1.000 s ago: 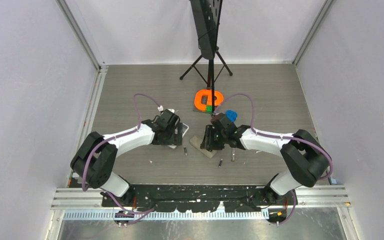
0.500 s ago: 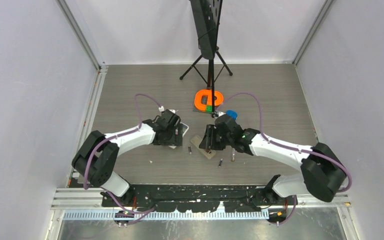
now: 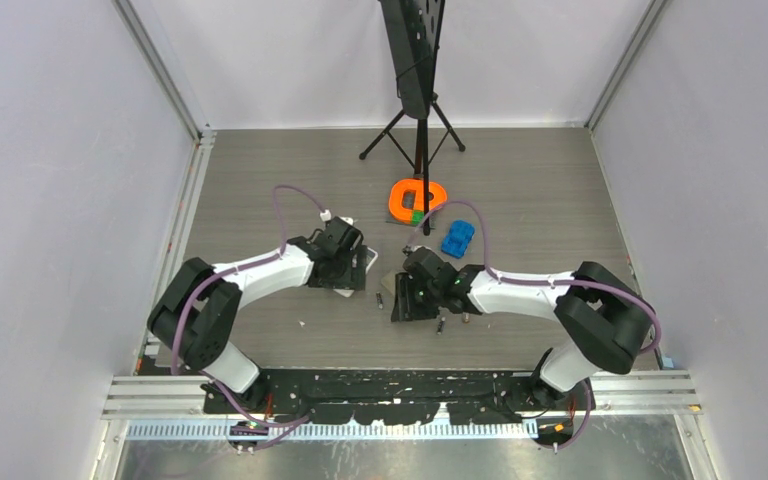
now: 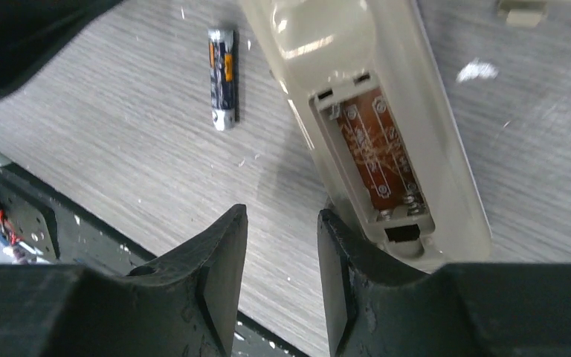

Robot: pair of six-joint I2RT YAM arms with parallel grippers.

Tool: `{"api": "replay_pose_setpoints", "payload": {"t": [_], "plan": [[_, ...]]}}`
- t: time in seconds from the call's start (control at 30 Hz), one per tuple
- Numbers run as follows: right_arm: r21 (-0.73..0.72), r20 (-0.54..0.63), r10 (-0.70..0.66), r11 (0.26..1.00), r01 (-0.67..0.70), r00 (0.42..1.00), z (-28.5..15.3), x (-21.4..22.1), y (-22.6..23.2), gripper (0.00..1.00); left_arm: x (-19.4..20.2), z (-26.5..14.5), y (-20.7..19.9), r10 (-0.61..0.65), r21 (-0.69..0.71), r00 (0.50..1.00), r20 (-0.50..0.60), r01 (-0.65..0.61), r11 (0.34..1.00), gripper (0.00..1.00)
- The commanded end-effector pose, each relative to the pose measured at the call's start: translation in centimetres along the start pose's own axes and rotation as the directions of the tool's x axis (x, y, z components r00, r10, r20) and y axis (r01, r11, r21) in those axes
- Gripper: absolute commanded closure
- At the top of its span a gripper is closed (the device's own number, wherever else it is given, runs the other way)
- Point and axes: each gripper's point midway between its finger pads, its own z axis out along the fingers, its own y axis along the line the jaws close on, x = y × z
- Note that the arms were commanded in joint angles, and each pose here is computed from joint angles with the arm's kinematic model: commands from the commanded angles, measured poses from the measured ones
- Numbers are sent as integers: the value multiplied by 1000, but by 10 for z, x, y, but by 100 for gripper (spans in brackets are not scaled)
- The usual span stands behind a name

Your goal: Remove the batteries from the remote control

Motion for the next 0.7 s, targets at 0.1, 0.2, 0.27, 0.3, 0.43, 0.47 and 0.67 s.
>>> {"api": "replay_pose_setpoints", "payload": {"t": [0.1,0.2,0.27,0.3,0.43,0.47,0.67], "plan": [[144,197,-16,989,-13,980,2,-50,-23,54,-25,1,-10,62,32,997,56,-64,997,16],[186,232,9,981,-53,973,-2,-68,-43,54,-33,3,-13,104,34,992,75,-107,994,14],[187,232,24,980,-69,973,-4,-77,-52,54,-38,6,-17,150,41,986,71,-154,987,14],[179,233,29,981,-72,972,-5,-80,-53,54,-40,7,-19,170,42,983,67,-173,984,14],[162,222,33,984,-70,975,-1,-87,-52,53,-49,13,-25,229,48,971,68,-232,972,13],[169,227,35,983,-75,973,-1,-89,-54,53,-50,15,-27,242,54,968,63,-246,968,14],[137,263,68,985,-107,962,-12,-100,-55,52,-45,32,-27,272,42,962,-4,-272,961,24]]}}
